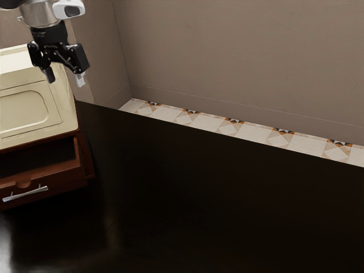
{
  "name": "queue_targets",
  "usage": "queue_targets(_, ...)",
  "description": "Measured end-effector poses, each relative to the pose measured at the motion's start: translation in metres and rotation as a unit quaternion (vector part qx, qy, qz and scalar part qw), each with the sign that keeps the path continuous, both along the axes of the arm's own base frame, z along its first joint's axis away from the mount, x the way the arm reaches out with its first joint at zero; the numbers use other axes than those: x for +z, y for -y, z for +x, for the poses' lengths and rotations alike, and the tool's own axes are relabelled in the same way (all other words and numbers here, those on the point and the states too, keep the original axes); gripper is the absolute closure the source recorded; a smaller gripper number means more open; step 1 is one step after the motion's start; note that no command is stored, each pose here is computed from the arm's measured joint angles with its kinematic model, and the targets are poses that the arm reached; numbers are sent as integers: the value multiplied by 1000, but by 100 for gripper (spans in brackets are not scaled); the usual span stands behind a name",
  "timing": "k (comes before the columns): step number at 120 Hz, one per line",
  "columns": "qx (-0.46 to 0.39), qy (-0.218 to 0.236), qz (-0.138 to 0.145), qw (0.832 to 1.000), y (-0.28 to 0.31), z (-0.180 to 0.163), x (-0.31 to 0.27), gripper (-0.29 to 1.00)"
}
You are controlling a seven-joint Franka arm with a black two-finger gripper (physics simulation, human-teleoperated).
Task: Push the drawer handle with one arm to close the drawer
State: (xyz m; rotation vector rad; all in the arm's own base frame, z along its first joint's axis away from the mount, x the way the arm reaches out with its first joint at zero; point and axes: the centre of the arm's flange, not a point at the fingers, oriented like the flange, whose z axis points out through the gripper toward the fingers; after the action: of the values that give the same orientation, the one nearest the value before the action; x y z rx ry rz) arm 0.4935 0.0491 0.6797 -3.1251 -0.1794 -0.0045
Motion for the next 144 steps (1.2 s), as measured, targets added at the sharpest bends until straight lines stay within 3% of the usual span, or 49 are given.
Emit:
queue_targets(17,4,0,-5,1000,-2,-1,2,0)
queue_targets(27,-2,100,0,995,7,-28,114,0)
queue_targets(34,-16,123,-1,992,22,-43,146,0)
queue_targets(80,-25,80,2,996,38,-45,138,0)
queue_targets(89,-19,47,4,999,35,-79,113,0)
queue_targets(102,44,-8,23,999,7,-132,44,0)
queue_targets(111,71,-33,19,997,-7,-158,-11,0)
queue_targets(134,125,-49,-1,991,-46,-196,-111,1)
queue_targets(144,146,-49,-1,988,-61,-200,-138,11)
